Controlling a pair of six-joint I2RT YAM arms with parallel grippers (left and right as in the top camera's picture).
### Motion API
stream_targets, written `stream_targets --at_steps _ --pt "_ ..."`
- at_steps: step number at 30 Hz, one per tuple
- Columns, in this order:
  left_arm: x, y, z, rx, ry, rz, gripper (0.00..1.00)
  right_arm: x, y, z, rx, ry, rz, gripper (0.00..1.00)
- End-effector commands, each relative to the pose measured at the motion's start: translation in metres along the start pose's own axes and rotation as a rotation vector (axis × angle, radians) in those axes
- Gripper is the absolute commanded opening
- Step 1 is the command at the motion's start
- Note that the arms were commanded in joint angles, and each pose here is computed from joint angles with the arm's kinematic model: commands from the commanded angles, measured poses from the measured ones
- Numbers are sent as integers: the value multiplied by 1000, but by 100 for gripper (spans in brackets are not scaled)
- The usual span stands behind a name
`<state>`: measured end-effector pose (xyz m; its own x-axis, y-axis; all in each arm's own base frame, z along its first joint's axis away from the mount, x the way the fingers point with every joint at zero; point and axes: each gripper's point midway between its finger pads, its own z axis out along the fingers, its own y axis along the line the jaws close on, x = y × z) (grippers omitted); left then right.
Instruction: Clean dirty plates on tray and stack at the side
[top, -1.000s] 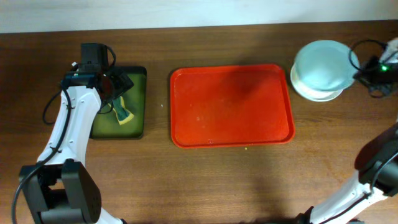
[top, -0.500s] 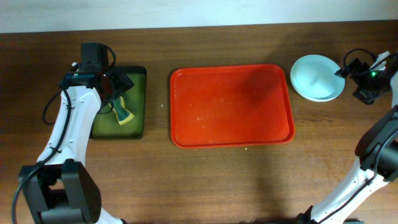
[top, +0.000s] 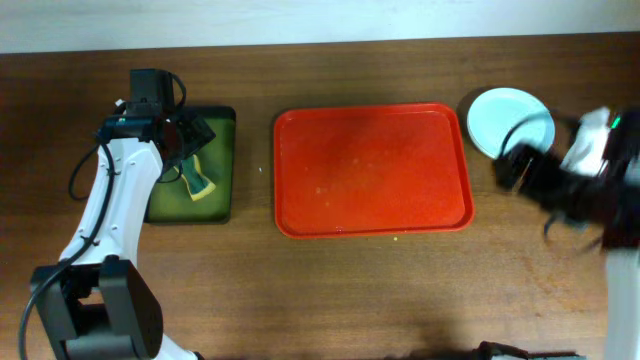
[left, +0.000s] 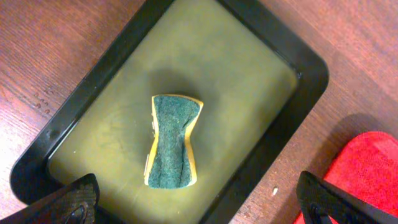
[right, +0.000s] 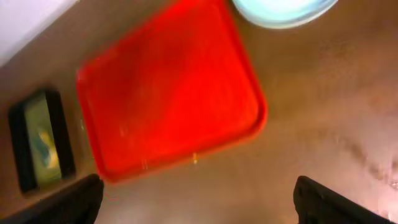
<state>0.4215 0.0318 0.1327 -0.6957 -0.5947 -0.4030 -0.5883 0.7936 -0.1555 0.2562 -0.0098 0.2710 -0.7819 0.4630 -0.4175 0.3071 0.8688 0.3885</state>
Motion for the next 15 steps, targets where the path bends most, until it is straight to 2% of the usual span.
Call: stream_targets --at_steps 1,3,8,12,15 --pt "-3 -2 -3 8 -9 2 99 59 -3 1 17 110 -46 98" --pt "-3 -2 -3 8 -9 2 99 75 -6 -1 18 134 -52 98" --pt "-3 -2 -3 9 -9 2 99 71 -17 4 80 134 -63 98" --pt "-3 -2 -3 8 -9 3 99 84 -28 24 121 252 -33 98" --pt "-3 -2 -3 8 -9 2 99 97 -34 46 76 147 -83 98"
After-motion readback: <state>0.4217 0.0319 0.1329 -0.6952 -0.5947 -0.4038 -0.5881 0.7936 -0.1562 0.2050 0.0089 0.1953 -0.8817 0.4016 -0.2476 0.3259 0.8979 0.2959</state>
